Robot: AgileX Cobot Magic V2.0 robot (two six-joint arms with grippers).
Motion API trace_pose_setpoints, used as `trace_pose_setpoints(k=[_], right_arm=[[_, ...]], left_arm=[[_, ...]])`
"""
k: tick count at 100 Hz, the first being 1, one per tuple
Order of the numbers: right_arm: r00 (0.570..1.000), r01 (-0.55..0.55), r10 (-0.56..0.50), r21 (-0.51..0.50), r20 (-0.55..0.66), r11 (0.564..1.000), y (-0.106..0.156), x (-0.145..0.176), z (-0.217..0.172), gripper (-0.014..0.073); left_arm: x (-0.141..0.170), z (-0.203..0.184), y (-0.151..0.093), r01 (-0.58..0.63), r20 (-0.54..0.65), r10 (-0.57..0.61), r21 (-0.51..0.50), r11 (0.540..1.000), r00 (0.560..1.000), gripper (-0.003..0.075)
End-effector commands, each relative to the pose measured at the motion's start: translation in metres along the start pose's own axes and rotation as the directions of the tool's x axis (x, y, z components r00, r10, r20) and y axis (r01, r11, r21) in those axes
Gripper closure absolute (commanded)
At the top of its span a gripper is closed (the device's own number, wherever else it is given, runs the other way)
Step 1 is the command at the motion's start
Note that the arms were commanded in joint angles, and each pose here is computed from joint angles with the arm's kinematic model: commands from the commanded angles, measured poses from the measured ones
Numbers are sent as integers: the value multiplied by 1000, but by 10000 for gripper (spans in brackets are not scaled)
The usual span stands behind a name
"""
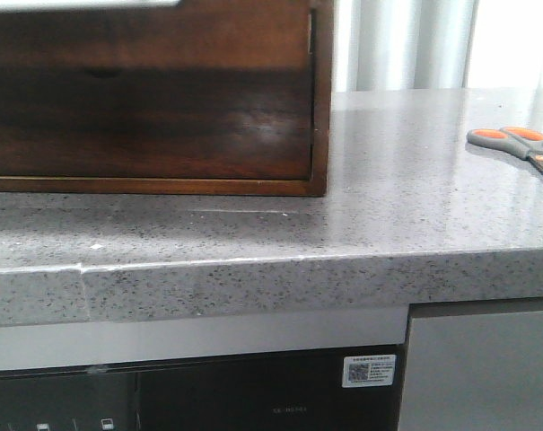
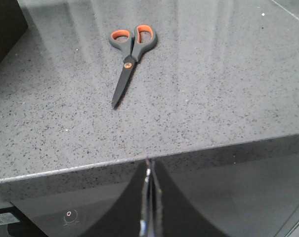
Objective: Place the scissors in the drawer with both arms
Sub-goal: 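Pull the drawer out toward the robot with the left gripper, then lower the right gripper and grasp the grey-orange scissors at the pivot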
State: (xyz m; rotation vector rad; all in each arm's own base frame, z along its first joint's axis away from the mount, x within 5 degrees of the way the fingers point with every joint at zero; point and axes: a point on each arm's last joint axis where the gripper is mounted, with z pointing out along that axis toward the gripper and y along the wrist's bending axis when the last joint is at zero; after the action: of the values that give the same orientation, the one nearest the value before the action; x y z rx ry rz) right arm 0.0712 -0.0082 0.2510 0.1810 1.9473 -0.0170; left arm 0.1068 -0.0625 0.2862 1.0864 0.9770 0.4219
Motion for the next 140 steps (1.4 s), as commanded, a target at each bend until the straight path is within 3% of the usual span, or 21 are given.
trace_pose_setpoints(k=[1, 22, 32, 41, 51, 70, 106, 140], right_arm=[[998, 9, -8, -15, 69, 1000, 2, -17, -1, 661], [1000, 26, -26, -44, -6, 999, 8, -29, 12, 623], [998, 33, -36, -52, -54, 998, 12, -40, 24, 489], [995, 35, -40, -50, -93, 998, 14, -50, 37, 337], [989, 37, -43, -46, -139, 998, 17, -64, 52, 241], [973, 47, -53, -36, -223, 998, 25, -96, 89, 244], [861, 85, -71, 4, -503, 996, 37, -141, 185, 244], [783, 105, -73, 15, -617, 994, 46, -154, 251, 244]], left_arm=[[-15, 0, 19, 103, 136, -87, -115, 988, 987, 368], [-25, -10, 28, 298, 259, -255, -142, 944, 932, 372], [-30, -18, 33, 366, 316, -306, -153, 918, 898, 372], [-34, -26, 37, 368, 348, -291, -178, 913, 891, 372], [-38, -36, 41, 365, 373, -273, -205, 908, 887, 372], [-43, -53, 46, 450, 437, -327, -213, 867, 838, 372], [-40, -67, 45, 439, 383, -329, -247, 864, 863, 372], [-39, -66, 44, 438, 362, -338, -244, 865, 869, 372]])
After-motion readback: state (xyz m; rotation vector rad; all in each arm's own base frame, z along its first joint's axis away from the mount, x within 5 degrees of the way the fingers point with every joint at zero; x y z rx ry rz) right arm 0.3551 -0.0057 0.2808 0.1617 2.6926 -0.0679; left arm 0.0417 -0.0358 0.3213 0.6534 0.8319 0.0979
